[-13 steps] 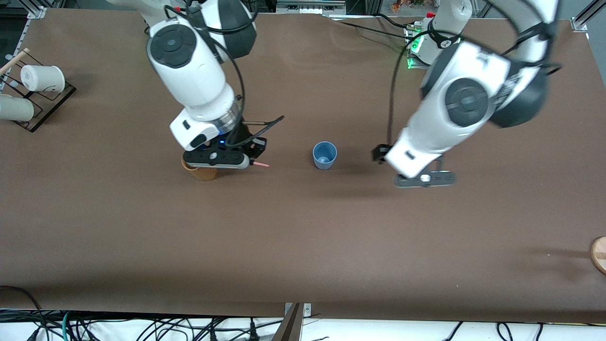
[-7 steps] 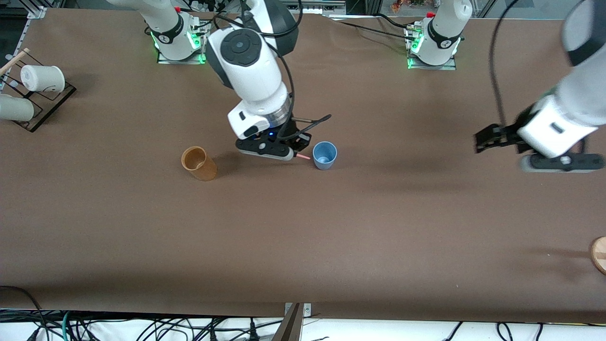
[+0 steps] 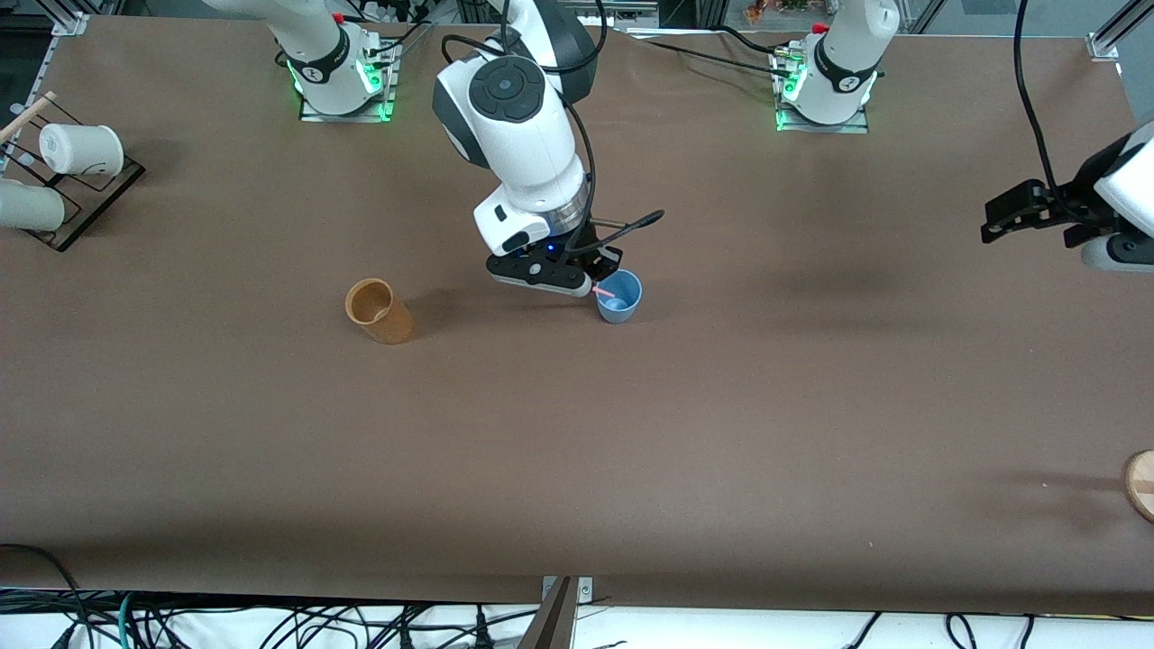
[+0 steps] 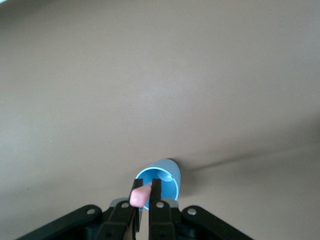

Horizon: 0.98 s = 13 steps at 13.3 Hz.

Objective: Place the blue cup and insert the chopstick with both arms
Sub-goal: 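Move the chopstick over the blue cup while the left gripper withdraws, then lower the pink chopstick into the blue cup with the right gripper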

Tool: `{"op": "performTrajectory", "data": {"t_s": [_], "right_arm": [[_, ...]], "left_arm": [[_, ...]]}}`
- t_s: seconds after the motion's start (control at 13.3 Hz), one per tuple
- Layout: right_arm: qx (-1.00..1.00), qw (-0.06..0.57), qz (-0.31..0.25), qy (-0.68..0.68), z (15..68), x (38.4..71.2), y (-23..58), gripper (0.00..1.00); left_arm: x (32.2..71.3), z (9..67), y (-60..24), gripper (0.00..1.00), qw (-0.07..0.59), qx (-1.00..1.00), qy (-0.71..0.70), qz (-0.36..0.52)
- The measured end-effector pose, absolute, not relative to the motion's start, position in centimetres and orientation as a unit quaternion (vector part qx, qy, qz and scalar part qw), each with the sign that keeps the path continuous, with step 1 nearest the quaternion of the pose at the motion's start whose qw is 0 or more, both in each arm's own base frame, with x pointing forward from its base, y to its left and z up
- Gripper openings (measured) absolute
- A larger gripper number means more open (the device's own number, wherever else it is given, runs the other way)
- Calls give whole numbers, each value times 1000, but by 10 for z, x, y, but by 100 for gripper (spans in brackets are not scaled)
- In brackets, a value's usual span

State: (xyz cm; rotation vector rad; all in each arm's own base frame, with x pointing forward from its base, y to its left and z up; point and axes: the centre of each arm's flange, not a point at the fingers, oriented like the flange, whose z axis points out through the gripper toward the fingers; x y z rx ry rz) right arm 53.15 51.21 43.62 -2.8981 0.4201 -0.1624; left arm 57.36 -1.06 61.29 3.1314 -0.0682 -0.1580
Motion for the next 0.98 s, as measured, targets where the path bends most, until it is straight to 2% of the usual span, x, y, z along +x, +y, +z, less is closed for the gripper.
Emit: {"op": "performTrajectory", "data": {"t_s": [0.38, 0.45, 0.53, 0.68, 0.98], "right_arm": [[-986, 88, -45, 132, 409, 518, 531, 8], [-987, 85, -44, 133, 403, 518, 531, 13], [-987, 82, -43, 133, 398, 518, 532, 13], [-987, 79, -43, 134, 394, 520, 531, 26], [-986, 69, -60, 136, 398, 531, 521, 67]], "left_arm": [[568, 594, 2, 100, 19, 998, -8, -62], [568, 594, 2, 100, 19, 998, -7, -61], [568, 594, 2, 100, 19, 998, -8, -61], [569, 594, 2, 100, 19, 998, -8, -59], [570, 594, 2, 100, 19, 998, -8, -57]]}}
